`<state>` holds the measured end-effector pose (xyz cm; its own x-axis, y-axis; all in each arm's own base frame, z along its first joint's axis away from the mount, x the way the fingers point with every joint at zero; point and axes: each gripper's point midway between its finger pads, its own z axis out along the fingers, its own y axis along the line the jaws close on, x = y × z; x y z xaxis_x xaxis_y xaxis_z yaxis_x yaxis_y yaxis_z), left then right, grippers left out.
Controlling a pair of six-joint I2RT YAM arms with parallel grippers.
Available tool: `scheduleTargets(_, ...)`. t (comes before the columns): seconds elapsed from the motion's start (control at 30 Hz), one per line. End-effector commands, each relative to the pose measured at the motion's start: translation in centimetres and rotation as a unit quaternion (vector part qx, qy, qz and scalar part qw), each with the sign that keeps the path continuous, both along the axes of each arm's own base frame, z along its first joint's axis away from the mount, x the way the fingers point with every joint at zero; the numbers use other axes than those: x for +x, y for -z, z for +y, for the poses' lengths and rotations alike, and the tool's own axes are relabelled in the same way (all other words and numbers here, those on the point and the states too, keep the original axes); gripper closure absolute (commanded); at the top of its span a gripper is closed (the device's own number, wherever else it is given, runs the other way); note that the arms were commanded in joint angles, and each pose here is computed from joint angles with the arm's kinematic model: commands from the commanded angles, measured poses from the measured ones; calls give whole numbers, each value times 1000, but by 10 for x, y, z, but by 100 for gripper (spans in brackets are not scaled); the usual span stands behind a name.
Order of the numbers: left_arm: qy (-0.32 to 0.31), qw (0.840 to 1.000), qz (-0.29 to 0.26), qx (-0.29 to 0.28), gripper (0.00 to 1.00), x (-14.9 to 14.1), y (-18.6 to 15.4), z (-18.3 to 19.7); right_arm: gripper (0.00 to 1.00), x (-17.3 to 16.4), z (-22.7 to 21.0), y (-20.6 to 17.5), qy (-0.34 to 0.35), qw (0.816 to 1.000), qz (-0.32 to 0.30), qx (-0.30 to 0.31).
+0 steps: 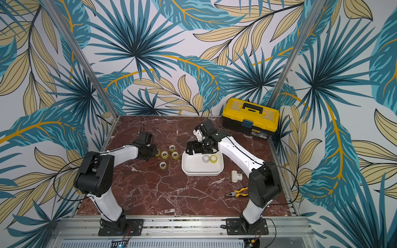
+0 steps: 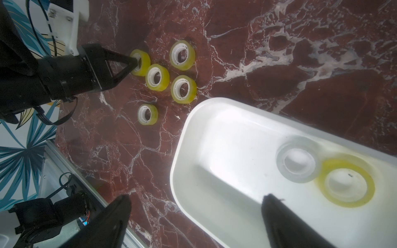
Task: Put the transparent tape into the storage box
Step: Pick up the tape at the center of the board, then place the tape in the storage box.
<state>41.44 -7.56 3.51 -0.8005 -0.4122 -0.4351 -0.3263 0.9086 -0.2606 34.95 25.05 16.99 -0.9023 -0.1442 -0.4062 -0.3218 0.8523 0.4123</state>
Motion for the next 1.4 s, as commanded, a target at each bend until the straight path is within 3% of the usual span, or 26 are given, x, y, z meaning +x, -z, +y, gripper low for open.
scheduleTargets(0.0, -2, 1000, 6, 9, 100, -15, -7, 7, 0, -3, -3, -13, 6, 1000, -13, -1)
scheduleTargets(0.3, 43, 996, -72, 17, 100, -7, -84, -11, 0, 2, -12, -31, 31, 999, -43, -8)
scheduleTargets(0.43, 127, 986, -106, 15, 100, -3, -127, -68, 0, 4, -29, -37, 68, 995, -58, -33)
scheduleTargets(0.57, 207, 972, -111, 0, 100, -9, -142, -142, 0, 5, -47, -47, 103, 991, -74, -40)
scheduleTargets(0.9, 315, 946, -67, -25, 100, -30, -101, -260, 0, -12, -87, -73, 168, 979, -111, -39)
scheduleTargets(1.1, 324, 946, -25, -16, 100, -30, -59, -270, 0, -23, -96, -64, 176, 978, -102, -40)
scheduleTargets(1.37, 331, 944, -4, 5, 100, -25, -37, -275, 0, -27, -95, -55, 170, 980, -90, -44)
